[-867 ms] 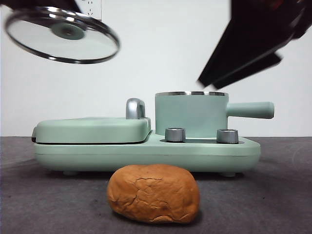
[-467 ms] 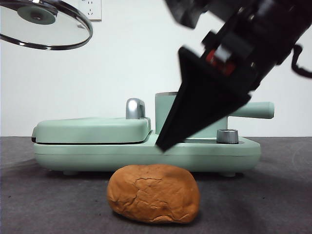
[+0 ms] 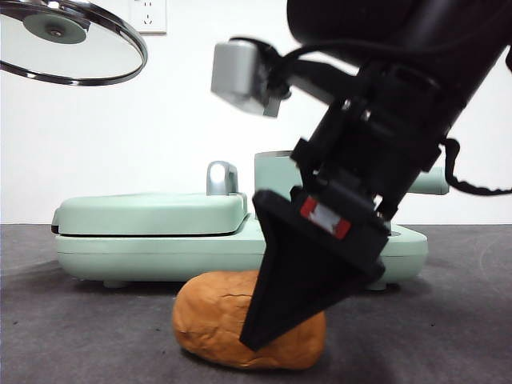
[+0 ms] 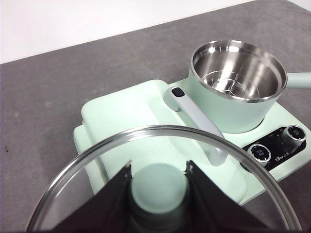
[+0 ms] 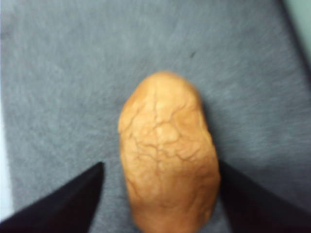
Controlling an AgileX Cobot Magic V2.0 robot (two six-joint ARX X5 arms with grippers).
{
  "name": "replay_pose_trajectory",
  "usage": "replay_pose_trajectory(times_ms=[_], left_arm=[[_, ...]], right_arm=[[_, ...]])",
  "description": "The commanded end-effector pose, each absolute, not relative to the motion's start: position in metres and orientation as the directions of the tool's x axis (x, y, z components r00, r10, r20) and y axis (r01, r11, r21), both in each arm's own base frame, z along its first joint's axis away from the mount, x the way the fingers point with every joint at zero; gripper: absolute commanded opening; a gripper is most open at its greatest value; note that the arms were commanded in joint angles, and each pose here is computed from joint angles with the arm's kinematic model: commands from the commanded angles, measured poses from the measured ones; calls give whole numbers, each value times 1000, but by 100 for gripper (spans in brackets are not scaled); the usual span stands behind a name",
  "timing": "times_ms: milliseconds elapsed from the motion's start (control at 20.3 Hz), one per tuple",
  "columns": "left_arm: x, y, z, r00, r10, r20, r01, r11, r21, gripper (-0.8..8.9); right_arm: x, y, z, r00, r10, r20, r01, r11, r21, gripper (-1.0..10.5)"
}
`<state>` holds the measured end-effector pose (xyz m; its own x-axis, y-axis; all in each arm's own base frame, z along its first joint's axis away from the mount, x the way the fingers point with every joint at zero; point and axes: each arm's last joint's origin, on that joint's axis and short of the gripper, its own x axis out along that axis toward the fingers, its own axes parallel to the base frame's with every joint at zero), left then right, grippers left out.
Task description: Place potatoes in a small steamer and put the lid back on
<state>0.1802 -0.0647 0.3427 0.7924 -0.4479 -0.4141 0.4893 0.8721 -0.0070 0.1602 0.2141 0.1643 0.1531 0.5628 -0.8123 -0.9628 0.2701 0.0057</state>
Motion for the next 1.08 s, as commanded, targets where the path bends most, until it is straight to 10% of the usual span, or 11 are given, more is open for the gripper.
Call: replay_pose_trajectory(times_ms=[49, 640, 1083], left_arm=[[180, -65, 349, 804, -453, -385, 489, 872, -4, 15], [180, -65, 349, 803, -453, -387, 496, 868, 13, 15], [180, -65, 348, 802, -453, -390, 498, 867, 18, 15]], right_arm=[[160, 220, 163, 150, 561, -814, -966, 258, 0, 218], [171, 205, 263, 214, 476, -853, -797, 590, 129, 213], [240, 164, 351, 468, 467, -751, -621, 778, 97, 213]])
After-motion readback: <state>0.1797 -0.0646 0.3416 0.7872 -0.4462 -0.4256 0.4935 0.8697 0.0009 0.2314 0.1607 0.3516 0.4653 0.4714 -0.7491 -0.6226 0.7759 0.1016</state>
